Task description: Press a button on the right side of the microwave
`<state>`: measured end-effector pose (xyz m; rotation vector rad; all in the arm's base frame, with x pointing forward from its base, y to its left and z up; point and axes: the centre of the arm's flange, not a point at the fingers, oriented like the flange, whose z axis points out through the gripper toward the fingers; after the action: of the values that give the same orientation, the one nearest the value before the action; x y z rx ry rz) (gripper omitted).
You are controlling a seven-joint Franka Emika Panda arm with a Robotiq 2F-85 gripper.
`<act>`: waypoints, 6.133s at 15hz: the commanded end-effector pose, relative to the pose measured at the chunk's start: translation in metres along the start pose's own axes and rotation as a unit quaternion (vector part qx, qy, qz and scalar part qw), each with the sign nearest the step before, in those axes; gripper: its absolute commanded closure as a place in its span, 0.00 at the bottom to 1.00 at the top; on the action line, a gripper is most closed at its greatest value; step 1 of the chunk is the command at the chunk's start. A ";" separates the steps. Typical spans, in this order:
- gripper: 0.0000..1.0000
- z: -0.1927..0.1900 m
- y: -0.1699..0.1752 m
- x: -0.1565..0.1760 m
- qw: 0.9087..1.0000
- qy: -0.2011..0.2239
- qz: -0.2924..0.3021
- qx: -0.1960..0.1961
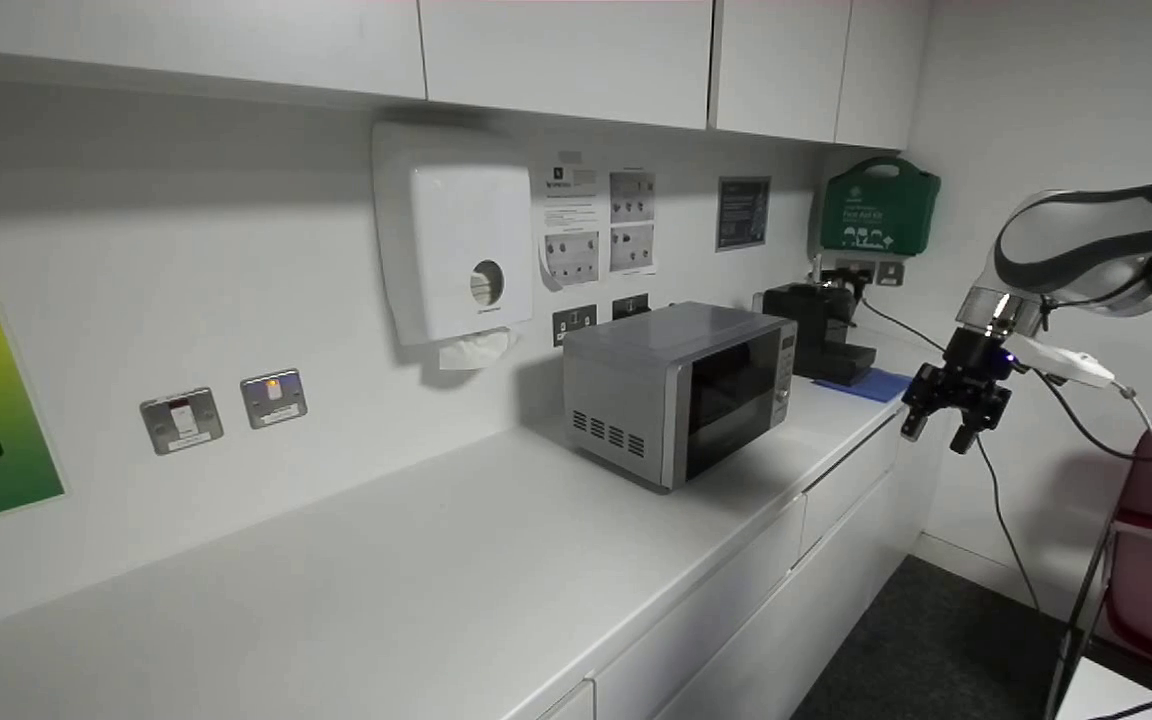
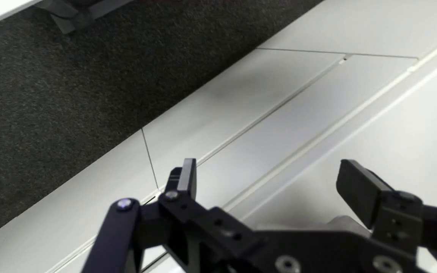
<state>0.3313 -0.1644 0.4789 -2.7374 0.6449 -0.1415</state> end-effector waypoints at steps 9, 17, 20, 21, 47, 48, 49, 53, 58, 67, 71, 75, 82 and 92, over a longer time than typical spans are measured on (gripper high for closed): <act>0.00 -0.009 0.019 0.039 0.989 0.014 0.097 0.111; 0.00 -0.007 0.036 0.076 0.959 0.078 0.201 0.183; 0.00 -0.007 0.053 0.095 0.934 0.127 0.256 0.214; 0.00 -0.008 0.059 0.100 0.924 0.147 0.274 0.221; 0.00 0.016 0.110 0.163 0.735 0.414 0.487 0.227; 0.00 0.019 0.109 0.167 0.728 0.423 0.488 0.230; 0.00 0.022 0.108 0.171 0.721 0.433 0.488 0.232; 0.31 0.030 0.108 0.187 0.709 0.464 0.475 0.237; 0.72 0.049 0.110 0.198 0.733 0.480 0.434 0.208; 1.00 0.081 0.112 0.209 0.789 0.482 0.336 0.181; 1.00 0.081 0.105 0.217 0.782 0.491 0.314 0.221; 1.00 0.085 0.102 0.220 0.779 0.495 0.303 0.236; 1.00 0.095 0.100 0.231 0.780 0.498 0.294 0.240; 1.00 0.097 0.099 0.254 0.773 0.505 0.301 0.237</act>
<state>0.5200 -0.3253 0.3573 -1.6857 1.4575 -1.3869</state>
